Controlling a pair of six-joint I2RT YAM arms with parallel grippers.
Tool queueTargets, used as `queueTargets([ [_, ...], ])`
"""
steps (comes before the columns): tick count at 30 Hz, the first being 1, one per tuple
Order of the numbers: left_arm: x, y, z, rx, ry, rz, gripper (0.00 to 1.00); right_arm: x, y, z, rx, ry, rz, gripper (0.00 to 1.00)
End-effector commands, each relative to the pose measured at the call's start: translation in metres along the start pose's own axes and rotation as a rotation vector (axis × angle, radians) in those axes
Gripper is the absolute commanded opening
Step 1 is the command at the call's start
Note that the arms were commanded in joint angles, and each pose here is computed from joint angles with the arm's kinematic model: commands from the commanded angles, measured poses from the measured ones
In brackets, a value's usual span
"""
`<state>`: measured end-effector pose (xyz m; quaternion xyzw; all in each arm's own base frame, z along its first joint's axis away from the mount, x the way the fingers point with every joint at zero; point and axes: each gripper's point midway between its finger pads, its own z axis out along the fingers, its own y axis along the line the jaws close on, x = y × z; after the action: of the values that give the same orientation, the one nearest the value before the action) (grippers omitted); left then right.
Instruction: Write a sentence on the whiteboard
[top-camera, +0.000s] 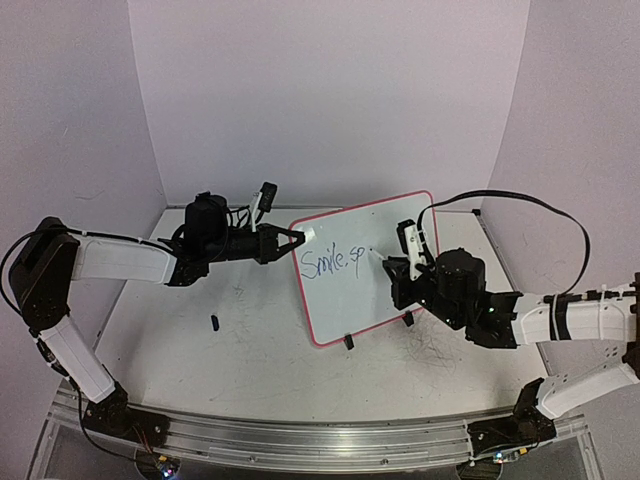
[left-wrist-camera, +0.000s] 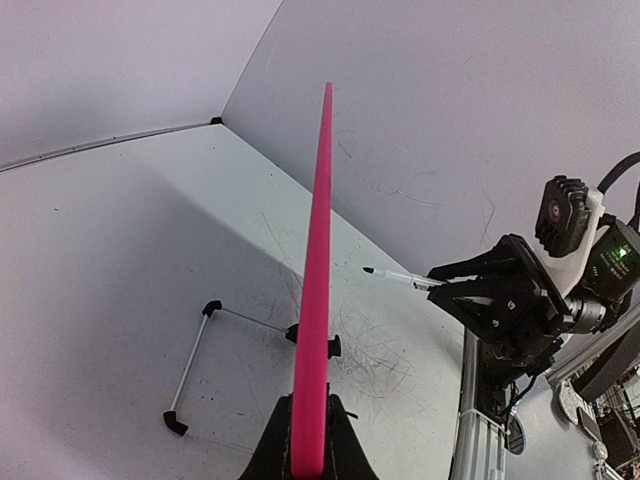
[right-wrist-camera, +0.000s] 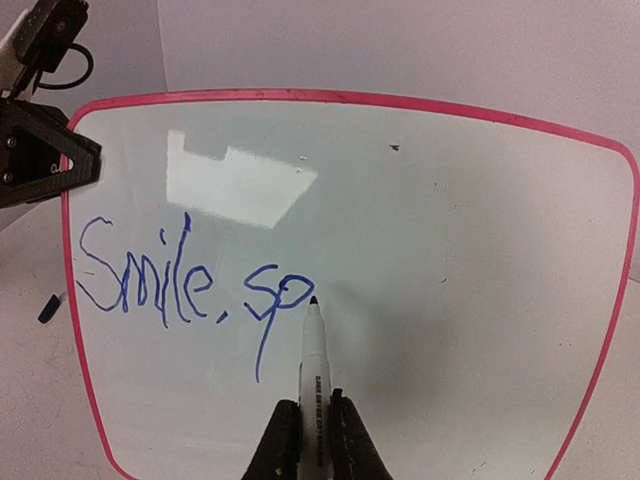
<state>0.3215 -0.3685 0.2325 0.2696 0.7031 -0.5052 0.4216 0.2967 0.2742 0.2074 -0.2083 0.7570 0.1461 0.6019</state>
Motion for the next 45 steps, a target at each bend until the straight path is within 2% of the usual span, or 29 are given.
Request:
queueTargets([
  [1, 0.031, 0.004, 0.001, -0.021, 0.105, 0.018, 0.00, -0.009, 0.005, 0.002, -0.016, -0.034, -0.001, 0.00],
  [15, 0.031, 0.004, 0.001, -0.020, 0.105, 0.017, 0.00, -0.017, 0.001, -0.001, 0.001, -0.062, 0.010, 0.00],
  [45, 0.032, 0.001, 0.002, -0.011, 0.108, 0.018, 0.00, -0.020, 0.003, 0.023, 0.048, -0.049, -0.030, 0.00],
])
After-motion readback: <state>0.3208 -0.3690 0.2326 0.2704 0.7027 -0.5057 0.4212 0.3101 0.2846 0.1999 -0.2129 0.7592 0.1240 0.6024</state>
